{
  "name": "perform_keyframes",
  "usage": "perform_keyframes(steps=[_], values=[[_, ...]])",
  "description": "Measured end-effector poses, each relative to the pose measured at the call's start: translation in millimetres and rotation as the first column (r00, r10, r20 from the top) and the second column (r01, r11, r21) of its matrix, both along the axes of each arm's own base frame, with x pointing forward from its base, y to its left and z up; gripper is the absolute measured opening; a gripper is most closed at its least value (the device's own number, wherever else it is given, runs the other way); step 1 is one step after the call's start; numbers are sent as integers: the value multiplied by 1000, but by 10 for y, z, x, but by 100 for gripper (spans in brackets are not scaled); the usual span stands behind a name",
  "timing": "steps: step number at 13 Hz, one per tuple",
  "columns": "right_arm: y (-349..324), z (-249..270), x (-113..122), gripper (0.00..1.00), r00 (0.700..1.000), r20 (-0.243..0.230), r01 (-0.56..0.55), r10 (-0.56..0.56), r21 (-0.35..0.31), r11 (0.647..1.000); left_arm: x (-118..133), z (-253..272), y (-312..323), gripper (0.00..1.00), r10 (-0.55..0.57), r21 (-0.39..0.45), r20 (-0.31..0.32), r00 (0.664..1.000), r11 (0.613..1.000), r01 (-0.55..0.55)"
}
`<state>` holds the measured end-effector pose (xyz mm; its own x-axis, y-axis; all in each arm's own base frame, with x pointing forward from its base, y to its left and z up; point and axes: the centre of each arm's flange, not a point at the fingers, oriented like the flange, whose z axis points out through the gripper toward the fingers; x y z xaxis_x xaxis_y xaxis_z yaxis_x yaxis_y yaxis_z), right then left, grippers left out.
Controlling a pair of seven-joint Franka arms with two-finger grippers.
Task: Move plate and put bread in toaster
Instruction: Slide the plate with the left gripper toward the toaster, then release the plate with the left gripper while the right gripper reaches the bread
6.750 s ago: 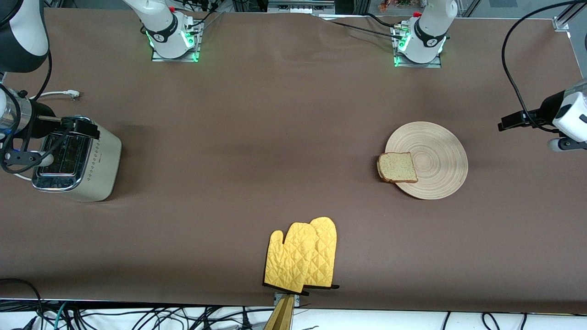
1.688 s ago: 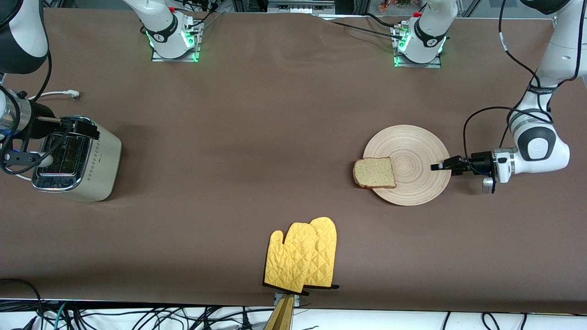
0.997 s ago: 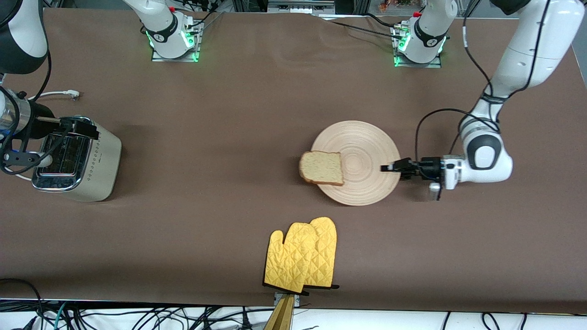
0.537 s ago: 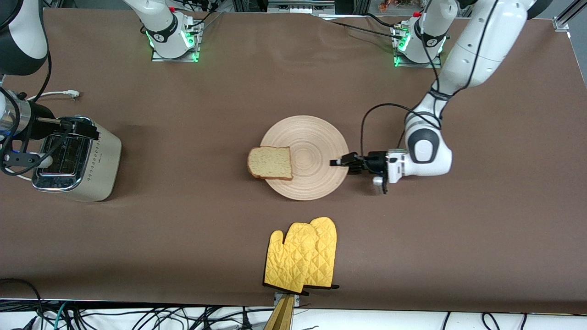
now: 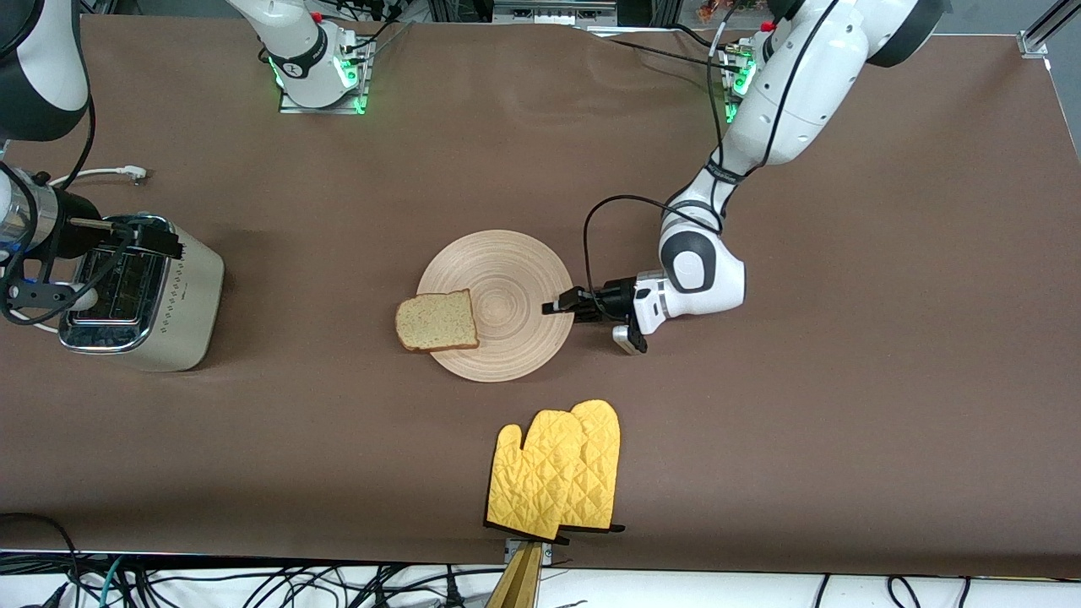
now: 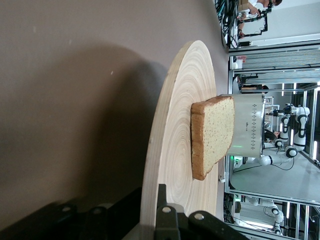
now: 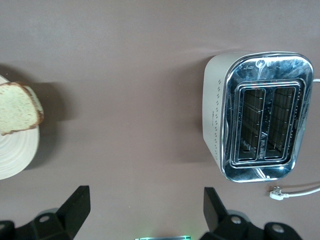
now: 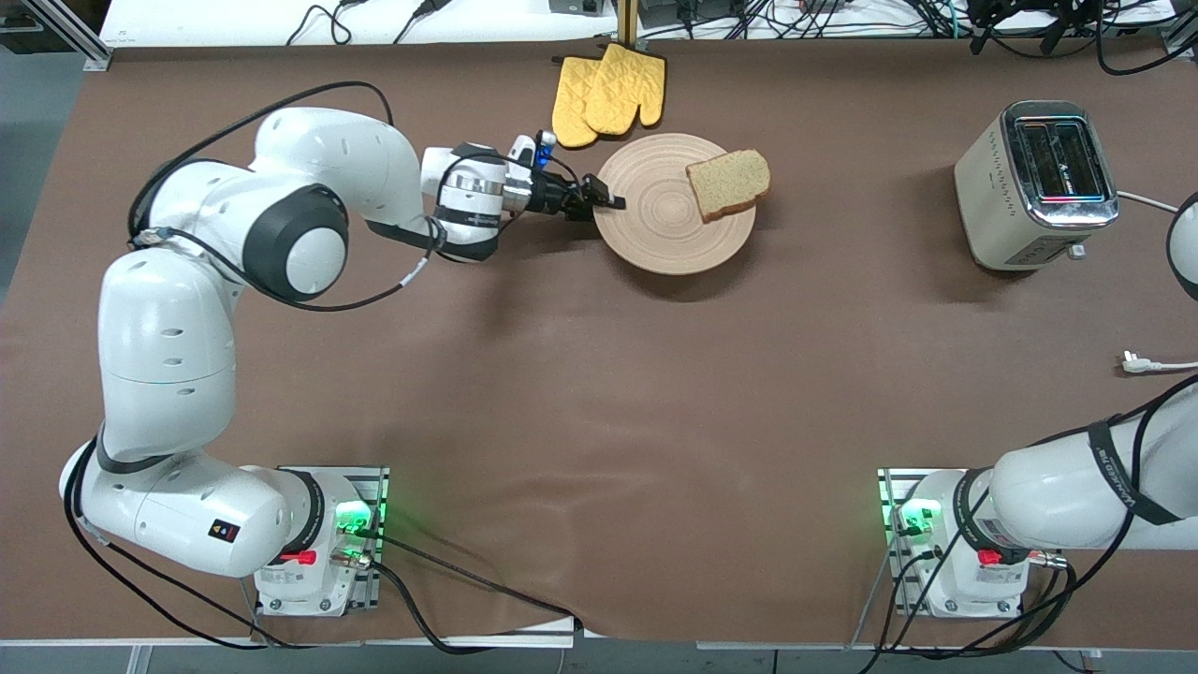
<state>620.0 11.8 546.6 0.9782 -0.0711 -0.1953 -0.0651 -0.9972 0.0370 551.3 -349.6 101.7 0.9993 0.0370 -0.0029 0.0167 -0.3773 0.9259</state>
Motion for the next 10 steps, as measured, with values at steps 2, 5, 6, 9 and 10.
perform_keyframes(steps=[2,5,6,9,10], values=[[0,-8,9,100,1000,3,0,0,0,1000,-3,-55,-10,14,6,1,-8,1000,1000,-6],[9,-44,77,100,1000,31,-2,2,2,1000,38,-43,19,13,30,-5,-12,999,1000,-30],[27,-73,103,100,999,38,-4,3,7,1000,42,-41,22,14,34,-7,-14,999,999,-34],[113,-177,165,100,999,38,0,-2,68,998,98,-19,67,42,45,-6,-5,999,999,-45],[123,-219,179,100,999,32,1,-4,78,997,137,0,108,53,51,-4,1,999,999,-51]])
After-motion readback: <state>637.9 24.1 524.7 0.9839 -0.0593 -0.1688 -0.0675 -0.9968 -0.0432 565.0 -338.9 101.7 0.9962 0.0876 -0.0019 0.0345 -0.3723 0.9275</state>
